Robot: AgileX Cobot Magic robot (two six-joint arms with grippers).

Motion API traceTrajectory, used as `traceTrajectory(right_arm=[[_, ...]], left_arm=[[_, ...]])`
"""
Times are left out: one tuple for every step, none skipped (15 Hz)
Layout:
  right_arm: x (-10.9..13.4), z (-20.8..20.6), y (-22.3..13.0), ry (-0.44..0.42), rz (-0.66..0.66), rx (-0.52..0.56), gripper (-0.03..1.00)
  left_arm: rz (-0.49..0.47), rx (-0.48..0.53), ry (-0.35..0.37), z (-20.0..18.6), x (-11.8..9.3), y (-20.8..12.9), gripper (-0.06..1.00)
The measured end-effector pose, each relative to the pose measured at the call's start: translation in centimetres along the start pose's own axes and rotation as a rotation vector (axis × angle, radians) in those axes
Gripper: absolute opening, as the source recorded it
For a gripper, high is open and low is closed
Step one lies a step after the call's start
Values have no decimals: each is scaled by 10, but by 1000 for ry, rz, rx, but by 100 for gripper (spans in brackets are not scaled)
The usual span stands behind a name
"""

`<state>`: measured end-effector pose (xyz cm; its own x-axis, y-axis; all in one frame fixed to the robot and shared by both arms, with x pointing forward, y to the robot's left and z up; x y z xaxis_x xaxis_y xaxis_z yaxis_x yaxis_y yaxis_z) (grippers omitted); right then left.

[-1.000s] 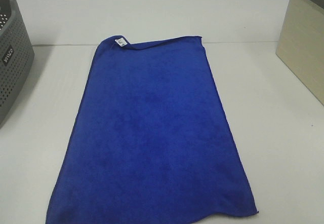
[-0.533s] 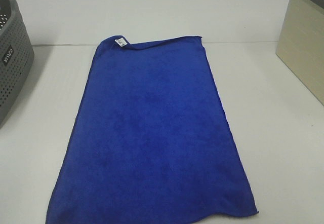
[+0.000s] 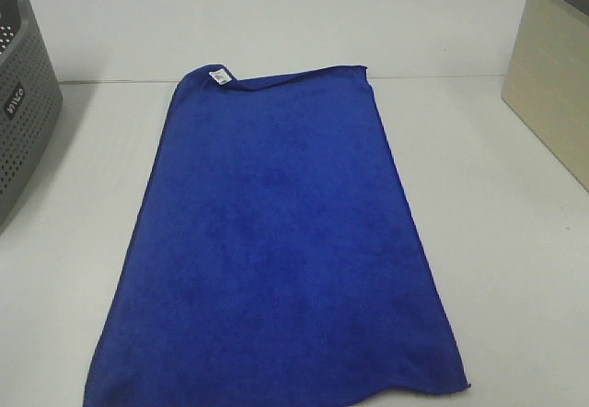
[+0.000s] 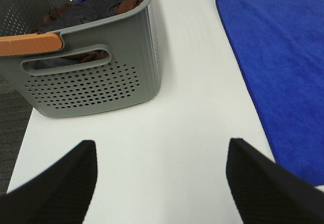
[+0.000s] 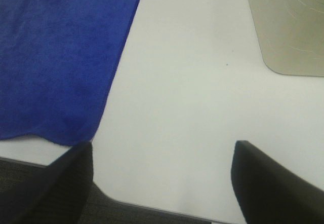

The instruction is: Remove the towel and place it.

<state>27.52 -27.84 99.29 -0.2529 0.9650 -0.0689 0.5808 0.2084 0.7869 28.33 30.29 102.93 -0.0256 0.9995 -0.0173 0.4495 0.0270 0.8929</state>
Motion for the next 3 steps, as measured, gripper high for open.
traceTrajectory(right_arm=[[0, 0, 0, 0, 0, 0, 75], [0, 0, 0, 0, 0, 0, 75], [0, 0, 0, 0, 0, 0, 75]], left_arm=[[-4, 0, -7, 0, -1, 0, 68], [-8, 0, -14, 0, -2, 0, 68], [-8, 0, -14, 0, -2, 0, 68]])
Point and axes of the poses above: a point on each arm's last joint axis where the gripper is mounted, z pointing out along that axis toward the gripper, x along the wrist's bending axis when the last joint is at zero, y = z × x, the point moved 6 cm from there along z, pointing out along that axis toward the gripper, and after that the axes turned 6 degrees about -z, right-handed, at the moved point
